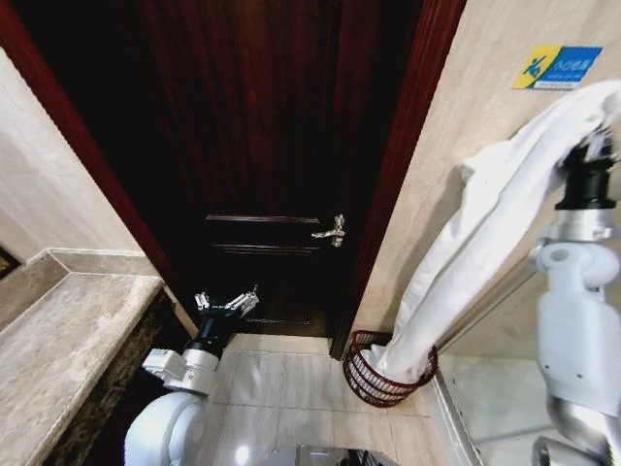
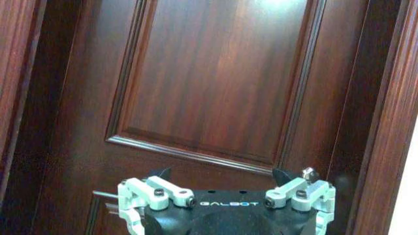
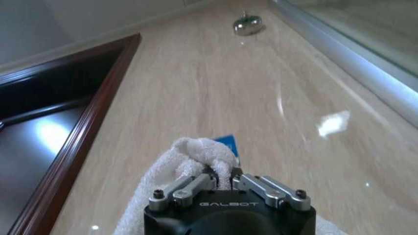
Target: Discard the used towel into the hamper.
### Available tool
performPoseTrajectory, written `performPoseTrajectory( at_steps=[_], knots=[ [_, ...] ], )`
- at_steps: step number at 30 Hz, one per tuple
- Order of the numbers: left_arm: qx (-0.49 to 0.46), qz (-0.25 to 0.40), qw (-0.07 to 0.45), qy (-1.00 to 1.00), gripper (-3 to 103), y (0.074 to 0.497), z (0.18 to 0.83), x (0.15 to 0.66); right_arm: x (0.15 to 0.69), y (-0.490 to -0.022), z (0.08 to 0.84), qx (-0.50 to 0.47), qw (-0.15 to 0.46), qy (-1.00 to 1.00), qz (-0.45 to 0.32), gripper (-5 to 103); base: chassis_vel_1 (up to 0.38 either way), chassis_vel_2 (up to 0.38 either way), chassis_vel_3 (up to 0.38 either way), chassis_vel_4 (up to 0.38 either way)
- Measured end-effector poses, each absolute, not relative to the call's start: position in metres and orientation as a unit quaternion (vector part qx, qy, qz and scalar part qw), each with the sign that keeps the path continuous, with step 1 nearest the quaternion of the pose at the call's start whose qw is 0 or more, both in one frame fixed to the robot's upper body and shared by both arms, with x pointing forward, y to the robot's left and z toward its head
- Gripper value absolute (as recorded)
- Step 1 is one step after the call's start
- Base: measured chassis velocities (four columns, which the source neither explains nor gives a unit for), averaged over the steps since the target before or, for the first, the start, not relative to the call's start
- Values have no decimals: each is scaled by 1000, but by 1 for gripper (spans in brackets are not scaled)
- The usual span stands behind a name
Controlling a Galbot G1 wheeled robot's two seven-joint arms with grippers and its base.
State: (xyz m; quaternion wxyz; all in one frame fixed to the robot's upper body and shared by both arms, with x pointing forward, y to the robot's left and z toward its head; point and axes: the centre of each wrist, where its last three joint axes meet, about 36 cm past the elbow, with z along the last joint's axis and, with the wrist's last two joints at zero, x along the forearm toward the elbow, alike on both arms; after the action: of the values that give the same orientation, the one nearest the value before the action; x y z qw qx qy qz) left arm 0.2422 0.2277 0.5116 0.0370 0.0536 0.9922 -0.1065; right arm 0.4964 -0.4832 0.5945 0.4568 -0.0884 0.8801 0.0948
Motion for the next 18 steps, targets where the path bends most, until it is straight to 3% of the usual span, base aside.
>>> performPoseTrajectory(
  at_steps=[18],
  knots=[
    [54, -106, 37, 992, 100, 228, 512, 242, 462, -466, 510, -71, 405, 904, 115, 8, 0, 0, 0, 0]
  ],
)
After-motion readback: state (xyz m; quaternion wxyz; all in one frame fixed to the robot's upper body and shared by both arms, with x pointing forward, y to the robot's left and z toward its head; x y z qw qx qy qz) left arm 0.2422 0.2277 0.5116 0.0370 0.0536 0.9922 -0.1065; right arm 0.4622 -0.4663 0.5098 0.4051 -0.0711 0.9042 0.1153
